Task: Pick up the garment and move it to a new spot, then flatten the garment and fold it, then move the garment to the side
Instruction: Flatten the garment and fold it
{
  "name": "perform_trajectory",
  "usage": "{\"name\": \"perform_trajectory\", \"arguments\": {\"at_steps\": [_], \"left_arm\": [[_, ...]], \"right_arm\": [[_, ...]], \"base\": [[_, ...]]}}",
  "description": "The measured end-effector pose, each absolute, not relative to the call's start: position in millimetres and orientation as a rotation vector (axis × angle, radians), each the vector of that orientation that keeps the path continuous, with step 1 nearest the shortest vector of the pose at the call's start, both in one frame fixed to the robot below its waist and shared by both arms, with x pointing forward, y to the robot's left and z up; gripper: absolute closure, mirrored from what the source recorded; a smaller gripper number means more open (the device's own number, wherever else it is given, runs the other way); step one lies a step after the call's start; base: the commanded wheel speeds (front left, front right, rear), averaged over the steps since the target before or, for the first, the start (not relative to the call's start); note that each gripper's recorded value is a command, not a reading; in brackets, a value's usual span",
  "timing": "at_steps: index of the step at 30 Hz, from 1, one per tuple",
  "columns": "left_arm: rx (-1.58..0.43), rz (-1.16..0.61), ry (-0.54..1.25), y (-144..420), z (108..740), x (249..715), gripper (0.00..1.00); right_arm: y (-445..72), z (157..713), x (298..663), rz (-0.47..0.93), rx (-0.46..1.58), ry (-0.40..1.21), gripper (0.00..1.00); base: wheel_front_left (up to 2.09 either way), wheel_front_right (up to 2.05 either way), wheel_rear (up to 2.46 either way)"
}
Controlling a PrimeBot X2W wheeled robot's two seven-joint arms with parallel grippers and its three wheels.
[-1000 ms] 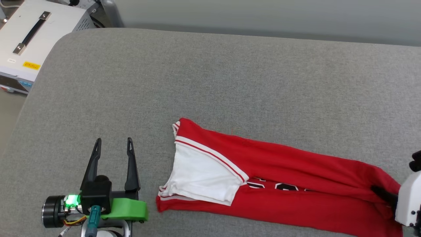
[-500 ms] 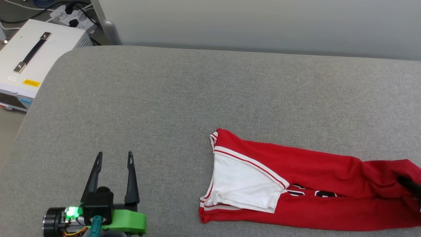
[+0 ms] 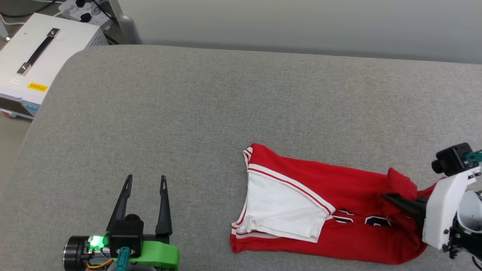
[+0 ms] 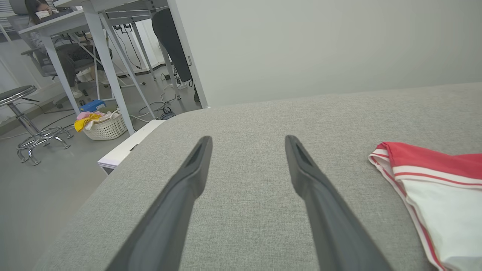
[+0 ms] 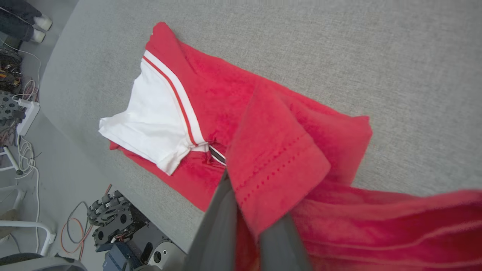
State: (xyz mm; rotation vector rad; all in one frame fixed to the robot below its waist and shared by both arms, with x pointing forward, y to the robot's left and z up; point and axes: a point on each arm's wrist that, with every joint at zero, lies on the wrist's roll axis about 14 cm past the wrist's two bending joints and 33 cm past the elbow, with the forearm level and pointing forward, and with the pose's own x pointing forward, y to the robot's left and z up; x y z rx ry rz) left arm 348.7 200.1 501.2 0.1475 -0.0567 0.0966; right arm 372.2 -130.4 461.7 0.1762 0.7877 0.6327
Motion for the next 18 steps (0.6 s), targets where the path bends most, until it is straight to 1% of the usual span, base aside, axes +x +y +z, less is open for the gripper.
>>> {"name": "perform_trajectory", "arguments": {"at_steps": [7, 18], "left_arm": [[0.14, 0.108, -0.046, 202.1, 498.0, 351.6, 0.0], [0.135, 0.118, -0.036, 204.2, 494.9, 360.7, 0.0]], "right_arm": [[-75.3, 468.6, 382.0, 0.78, 0.111, 0.754, 1.0], [2.5, 459.4, 394.5, 0.958, 0.025, 0.725, 1.0]], "base": [[0.0, 0.0, 0.0], [0.0, 0.0, 0.0]]}}
